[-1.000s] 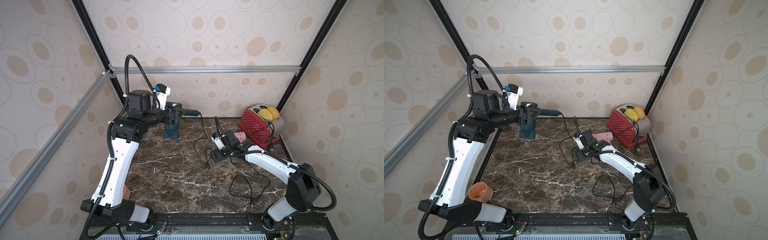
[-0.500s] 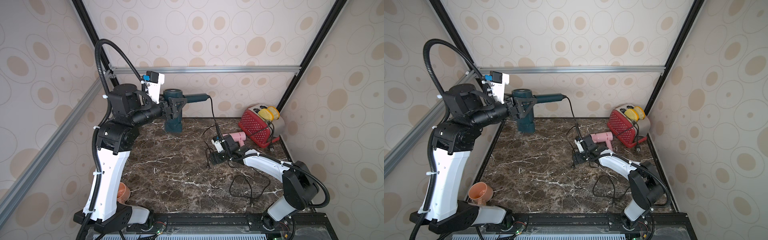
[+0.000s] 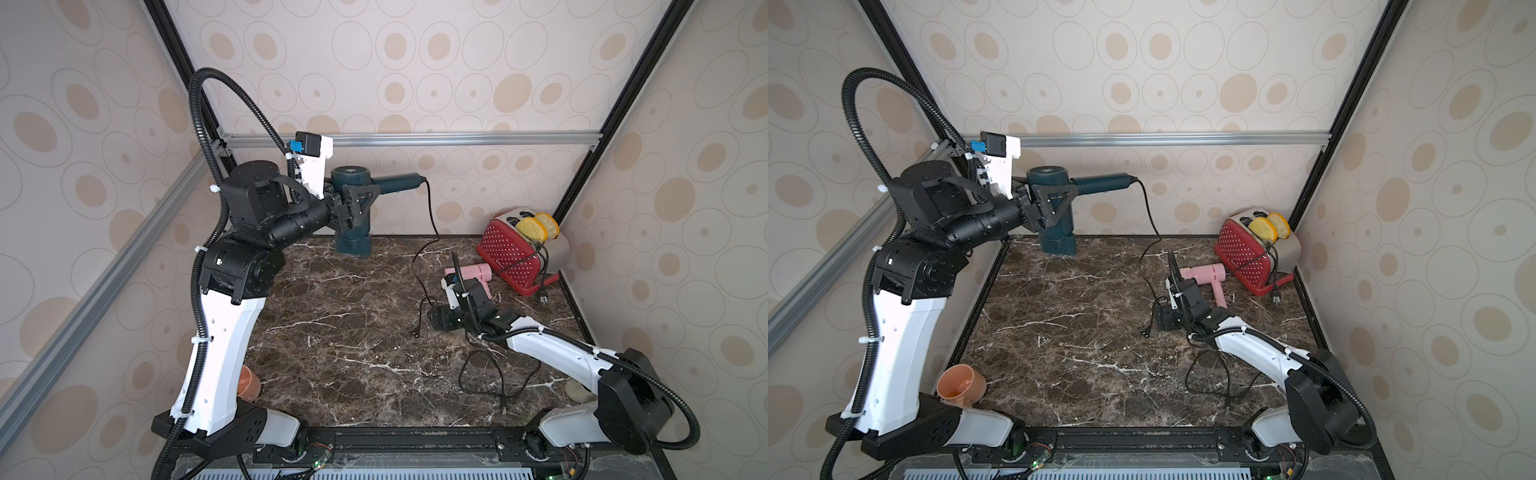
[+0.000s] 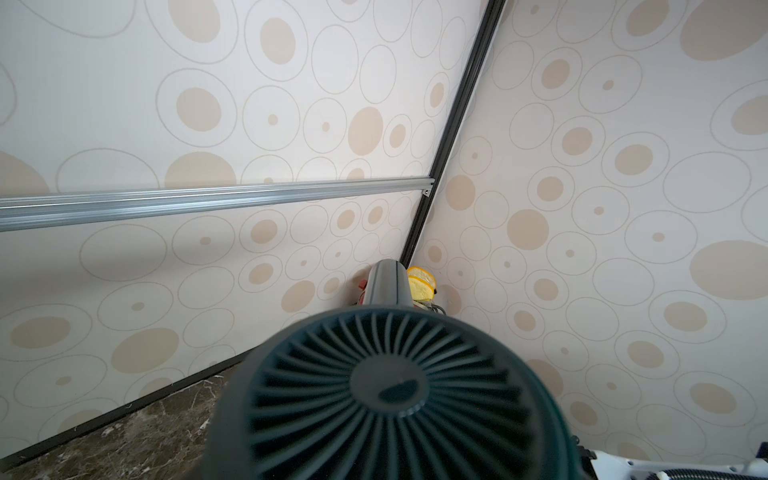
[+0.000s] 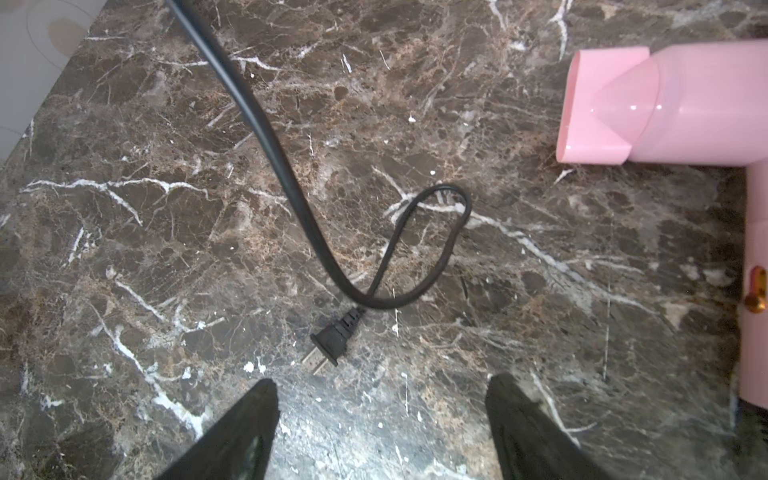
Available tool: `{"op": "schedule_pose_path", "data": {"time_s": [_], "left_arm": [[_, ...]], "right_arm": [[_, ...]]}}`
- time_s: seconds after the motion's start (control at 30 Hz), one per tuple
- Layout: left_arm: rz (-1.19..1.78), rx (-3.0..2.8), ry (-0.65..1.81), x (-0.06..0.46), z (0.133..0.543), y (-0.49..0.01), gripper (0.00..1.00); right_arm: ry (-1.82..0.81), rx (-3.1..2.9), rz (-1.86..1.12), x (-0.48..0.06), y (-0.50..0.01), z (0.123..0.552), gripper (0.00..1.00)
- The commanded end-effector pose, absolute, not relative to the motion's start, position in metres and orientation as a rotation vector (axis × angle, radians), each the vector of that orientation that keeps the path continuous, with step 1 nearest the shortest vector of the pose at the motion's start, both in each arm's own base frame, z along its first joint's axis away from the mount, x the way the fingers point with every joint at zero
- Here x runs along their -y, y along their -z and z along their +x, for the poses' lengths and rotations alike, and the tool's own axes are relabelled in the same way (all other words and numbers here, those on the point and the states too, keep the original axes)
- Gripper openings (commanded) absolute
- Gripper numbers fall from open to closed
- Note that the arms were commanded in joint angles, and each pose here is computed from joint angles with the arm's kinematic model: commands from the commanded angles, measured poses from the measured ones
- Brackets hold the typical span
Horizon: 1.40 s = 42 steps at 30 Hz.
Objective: Wrap the cord around the hair dryer
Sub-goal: Wrap the power cord around the hair dryer.
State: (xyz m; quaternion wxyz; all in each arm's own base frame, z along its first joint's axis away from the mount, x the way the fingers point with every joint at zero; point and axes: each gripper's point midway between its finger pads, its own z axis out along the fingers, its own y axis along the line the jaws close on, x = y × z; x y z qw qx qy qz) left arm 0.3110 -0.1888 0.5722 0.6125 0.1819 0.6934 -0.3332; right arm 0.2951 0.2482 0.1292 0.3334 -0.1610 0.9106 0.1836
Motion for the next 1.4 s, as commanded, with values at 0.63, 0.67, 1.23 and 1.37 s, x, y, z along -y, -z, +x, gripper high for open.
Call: {"op": "schedule_pose_path", "data": {"time_s": [0.63, 0.67, 1.23, 1.37], "left_arm": [[0.375, -1.334, 0.662, 0.161, 0.279, -0.639, 0.00], [0.377, -1.323, 0.672, 0.162, 0.278, -0.641, 0.00], [0.354, -1.244, 0.692, 0.158, 0.271, -0.663, 0.00], [0.338, -1.238, 0.720, 0.158, 0.269, -0.663, 0.00]], "right_arm": [[-0.525, -2.523, -0.372, -0.326, -0.061, 0.328, 0.70], [-0.496, -2.554, -0.369, -0.329, -0.057, 0.327, 0.70], [-0.392, -2.575, -0.561, -0.358, -0.042, 0.317, 0.64], [-0.364, -2.572, -0.554, -0.361, -0.043, 0.323, 0.64]]}}
